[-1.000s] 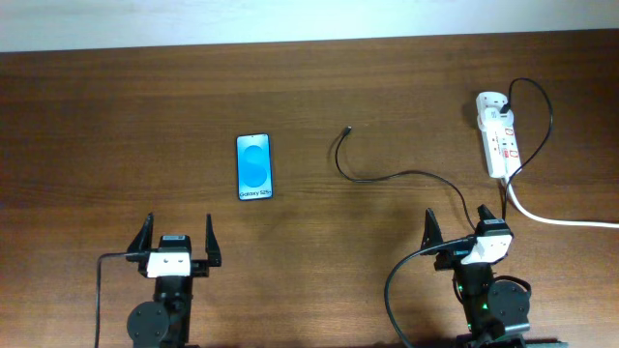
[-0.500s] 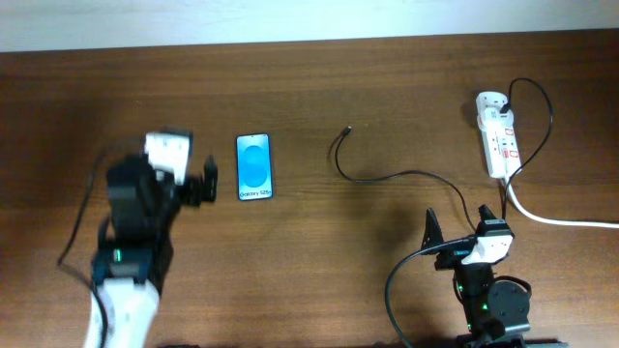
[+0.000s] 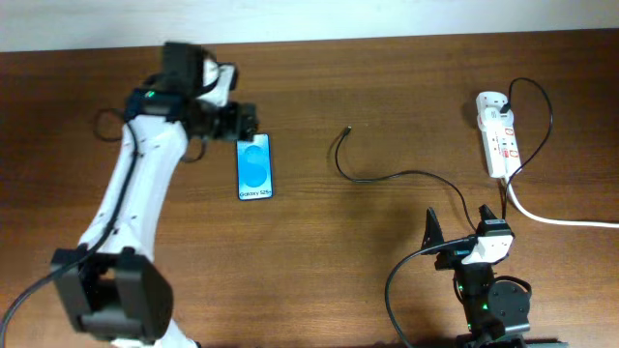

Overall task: Plug charger to phone and switch on socket
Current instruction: 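Reach the left gripper to the blue phone and grasp it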

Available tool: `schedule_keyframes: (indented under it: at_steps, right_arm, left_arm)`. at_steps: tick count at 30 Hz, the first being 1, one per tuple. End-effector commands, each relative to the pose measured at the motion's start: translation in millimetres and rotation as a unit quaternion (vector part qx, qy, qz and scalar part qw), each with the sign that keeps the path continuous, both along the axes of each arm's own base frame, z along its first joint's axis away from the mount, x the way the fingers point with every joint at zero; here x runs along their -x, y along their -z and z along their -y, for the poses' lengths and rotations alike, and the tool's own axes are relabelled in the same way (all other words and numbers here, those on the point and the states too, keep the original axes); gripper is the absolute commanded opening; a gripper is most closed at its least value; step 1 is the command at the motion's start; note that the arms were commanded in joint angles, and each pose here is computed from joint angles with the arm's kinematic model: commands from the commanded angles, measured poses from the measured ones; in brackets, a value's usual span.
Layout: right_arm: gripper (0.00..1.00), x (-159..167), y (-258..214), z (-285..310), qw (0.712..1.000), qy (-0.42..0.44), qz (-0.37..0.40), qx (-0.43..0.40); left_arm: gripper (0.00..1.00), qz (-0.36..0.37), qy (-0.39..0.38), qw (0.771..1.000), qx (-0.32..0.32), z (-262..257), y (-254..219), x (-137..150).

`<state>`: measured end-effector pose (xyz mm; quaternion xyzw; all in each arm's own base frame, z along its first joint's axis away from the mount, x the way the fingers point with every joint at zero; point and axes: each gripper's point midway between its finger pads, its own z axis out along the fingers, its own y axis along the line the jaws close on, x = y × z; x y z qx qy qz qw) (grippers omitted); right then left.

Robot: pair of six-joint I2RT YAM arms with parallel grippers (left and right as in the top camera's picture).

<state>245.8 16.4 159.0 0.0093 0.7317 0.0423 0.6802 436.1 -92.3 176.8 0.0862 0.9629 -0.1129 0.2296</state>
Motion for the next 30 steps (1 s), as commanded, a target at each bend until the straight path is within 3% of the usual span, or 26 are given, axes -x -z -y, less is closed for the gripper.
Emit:
schedule_keyframes:
  at_steps: [1,3,8,14,25,27,30]
  right_arm:
    - [0.98,0,3,1,1.0,0.003,-0.002,-0.001]
    - [0.98,0,3,1,1.0,0.003,-0.002,-0.001]
    - [0.98,0,3,1,1.0,0.004,-0.002,-0.001]
    - [0.98,0,3,1,1.0,0.003,-0.002,-0.001]
    - [0.98,0,3,1,1.0,0.003,-0.002,-0.001]
    - [0.98,0,3,1,1.0,0.003,-0.002,-0.001]
    - [0.98,0,3,1,1.0,0.003,-0.002,-0.001]
  left_arm:
    - [0.94,-0.021,-0.024,0.999,-0.035,10,-14,-30]
    - [0.93,-0.057,-0.025,0.996,-0.064,10,-1,-37]
    - [0.87,-0.16,-0.031,0.983,-0.081,20,63,-21]
    - [1.0,-0.285,-0.058,0.951,-0.106,24,144,13]
    - [0.98,-0.316,-0.067,0.938,-0.126,16,204,31]
    - [0.94,-0.318,-0.067,0.937,-0.126,16,209,33]
    - [0.79,-0.314,-0.067,0.939,-0.125,16,210,31]
